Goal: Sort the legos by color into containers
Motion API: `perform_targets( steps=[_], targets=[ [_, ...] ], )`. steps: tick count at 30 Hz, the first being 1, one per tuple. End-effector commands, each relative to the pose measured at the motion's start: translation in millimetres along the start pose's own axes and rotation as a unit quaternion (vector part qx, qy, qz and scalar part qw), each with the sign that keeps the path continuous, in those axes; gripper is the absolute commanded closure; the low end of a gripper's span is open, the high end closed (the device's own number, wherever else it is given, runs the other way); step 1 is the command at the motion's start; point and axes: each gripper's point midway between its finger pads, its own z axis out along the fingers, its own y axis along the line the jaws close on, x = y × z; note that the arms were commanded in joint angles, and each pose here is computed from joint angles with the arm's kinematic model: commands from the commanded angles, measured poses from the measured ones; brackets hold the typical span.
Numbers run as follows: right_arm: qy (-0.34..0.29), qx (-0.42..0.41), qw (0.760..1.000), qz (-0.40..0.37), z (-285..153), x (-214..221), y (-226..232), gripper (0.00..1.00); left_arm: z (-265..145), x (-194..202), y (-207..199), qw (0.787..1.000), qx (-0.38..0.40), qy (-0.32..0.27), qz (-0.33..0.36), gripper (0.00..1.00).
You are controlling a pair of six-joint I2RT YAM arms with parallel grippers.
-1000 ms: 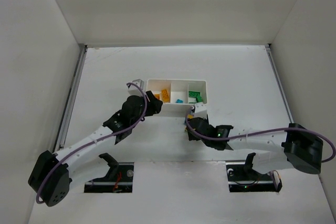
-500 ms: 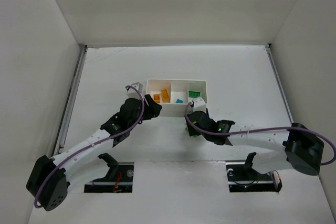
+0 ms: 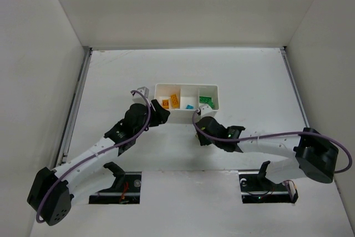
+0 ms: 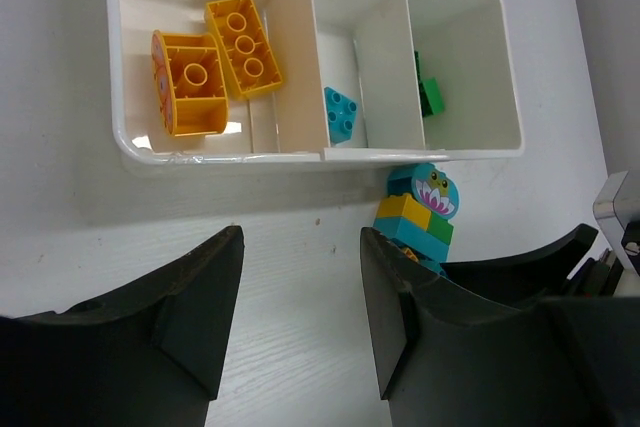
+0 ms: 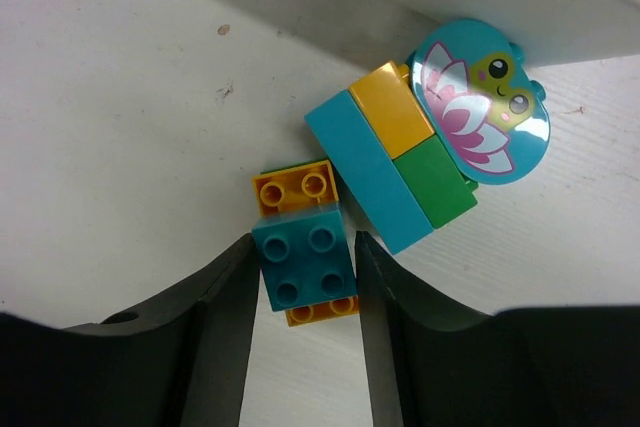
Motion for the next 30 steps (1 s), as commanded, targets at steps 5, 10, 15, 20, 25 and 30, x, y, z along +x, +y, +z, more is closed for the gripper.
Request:
perform_targets(
  steps=[5,10,15,20,25,30],
  targets=[
    [-0.036,-0.011,0.999,0.032,-8,-24,6,0.68,-5,-4,-10,1.0,0.024,-0.009,-0.014,0.53],
    [-0.098,-0.046,0.99,0.088,-32,-61,9,0.72,-14,-3,-16,0.998,0.044,-0.011,-0.044,0.5],
    [-0.154,-0.117,0.968,0.162,-53,-100,26,0.73,-24,-8,-30,0.988,0.103,-0.036,-0.109,0.46],
    [-0.2,-0.18,0.93,0.251,-66,-136,43,0.73,-36,-12,-48,0.967,0.18,-0.077,-0.165,0.43],
    [-0.226,-0.253,0.878,0.337,-79,-168,58,0.73,-47,-22,-66,0.943,0.241,-0.109,-0.201,0.4],
    [-0.224,-0.319,0.829,0.401,-87,-185,66,0.73,-51,-34,-76,0.929,0.272,-0.132,-0.212,0.38]
  ],
)
